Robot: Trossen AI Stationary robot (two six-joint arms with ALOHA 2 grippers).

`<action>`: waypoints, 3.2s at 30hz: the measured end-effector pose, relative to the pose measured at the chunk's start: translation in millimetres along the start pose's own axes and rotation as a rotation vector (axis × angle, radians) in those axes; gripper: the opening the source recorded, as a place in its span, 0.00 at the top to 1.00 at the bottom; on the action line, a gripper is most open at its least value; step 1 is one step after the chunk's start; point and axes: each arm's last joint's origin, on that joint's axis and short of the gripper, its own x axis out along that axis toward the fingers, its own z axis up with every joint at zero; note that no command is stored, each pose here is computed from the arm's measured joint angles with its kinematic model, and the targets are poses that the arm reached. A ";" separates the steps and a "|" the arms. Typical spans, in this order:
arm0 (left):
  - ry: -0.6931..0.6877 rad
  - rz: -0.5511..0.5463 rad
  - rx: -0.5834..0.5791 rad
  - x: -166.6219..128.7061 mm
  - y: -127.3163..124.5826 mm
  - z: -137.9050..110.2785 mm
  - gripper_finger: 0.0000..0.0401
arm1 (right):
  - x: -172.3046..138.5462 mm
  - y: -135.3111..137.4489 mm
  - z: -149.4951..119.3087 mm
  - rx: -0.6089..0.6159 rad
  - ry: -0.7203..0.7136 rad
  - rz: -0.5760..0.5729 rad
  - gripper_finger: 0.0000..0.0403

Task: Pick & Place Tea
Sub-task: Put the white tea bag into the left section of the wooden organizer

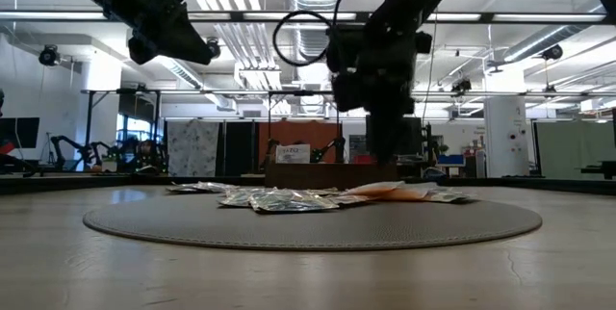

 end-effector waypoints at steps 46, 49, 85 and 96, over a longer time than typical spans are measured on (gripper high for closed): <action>0.247 -0.485 0.117 142.1 -63.6 -18.9 0.81 | 20.9 -16.6 -10.1 0.195 0.057 -0.002 0.56; 0.316 -0.541 0.091 156.2 -72.2 -26.2 0.81 | 20.2 -16.0 -8.5 0.178 0.048 0.002 0.56; 0.443 -0.484 0.102 232.4 -127.2 -74.5 0.81 | 24.9 -4.2 -6.8 -0.172 0.026 0.096 0.56; 0.438 -0.453 0.123 218.8 -127.7 -66.2 0.81 | 23.6 -4.0 -0.5 -0.224 -0.043 0.095 0.56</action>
